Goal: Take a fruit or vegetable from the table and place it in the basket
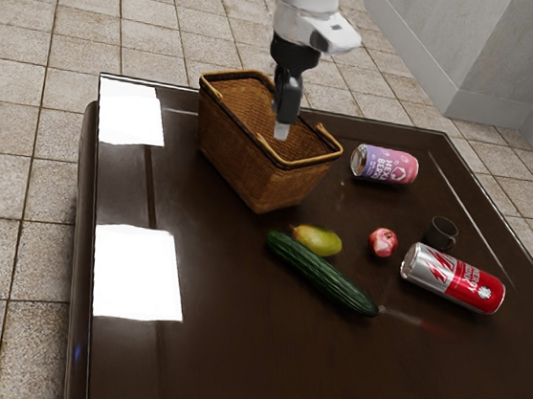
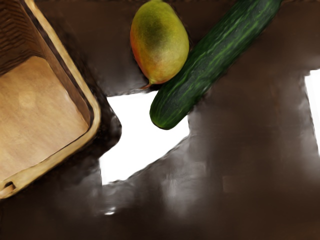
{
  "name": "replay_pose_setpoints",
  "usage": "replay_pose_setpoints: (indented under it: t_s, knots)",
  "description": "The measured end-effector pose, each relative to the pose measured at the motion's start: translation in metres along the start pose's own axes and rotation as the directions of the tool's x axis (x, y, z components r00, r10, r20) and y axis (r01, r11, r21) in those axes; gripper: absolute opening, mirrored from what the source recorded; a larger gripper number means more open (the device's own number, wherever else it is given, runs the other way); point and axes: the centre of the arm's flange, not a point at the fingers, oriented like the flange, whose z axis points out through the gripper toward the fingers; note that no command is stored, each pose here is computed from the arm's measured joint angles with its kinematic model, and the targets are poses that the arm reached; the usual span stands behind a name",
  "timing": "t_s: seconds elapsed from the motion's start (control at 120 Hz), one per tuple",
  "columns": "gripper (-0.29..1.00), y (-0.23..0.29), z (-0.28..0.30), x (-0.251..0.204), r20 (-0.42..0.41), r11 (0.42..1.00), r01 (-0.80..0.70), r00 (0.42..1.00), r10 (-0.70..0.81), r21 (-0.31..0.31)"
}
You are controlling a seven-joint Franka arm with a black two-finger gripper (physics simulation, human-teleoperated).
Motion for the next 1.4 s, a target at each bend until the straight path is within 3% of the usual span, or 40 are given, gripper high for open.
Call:
replay_pose_setpoints:
  t_s: [0.05,0.15,0.35,0.542,0.642,0.817,1.05,1.167,1.3,1.4]
  knots:
    - [0.68,0.037,0.001,0.008,-0.057,0.997,-0.079,0.995,0.079,0.001]
    - [0.68,0.064,0.011,0.046,-0.13,0.99,-0.144,0.981,0.143,-0.001]
    - [0.68,0.078,0.044,0.078,-0.141,0.983,-0.186,0.973,0.183,-0.008]
    - [0.68,0.066,0.087,0.094,-0.012,0.981,-0.194,0.981,0.194,0.009]
    - [0.68,0.06,0.114,0.106,-0.001,0.982,-0.189,0.982,0.189,0.005]
    - [0.68,0.048,0.149,0.124,-0.042,0.985,-0.173,0.984,0.173,0.008]
    - [0.68,-0.019,0.165,0.147,-0.15,0.999,-0.051,0.987,0.051,0.003]
    - [0.68,-0.019,0.166,0.171,-0.219,0.999,-0.048,0.975,0.045,-0.01]
    - [0.68,-0.021,0.181,0.179,-0.236,0.999,-0.042,0.971,0.036,-0.018]
    - [0.68,-0.023,0.182,0.176,-0.194,0.999,-0.052,0.98,0.051,0.0]
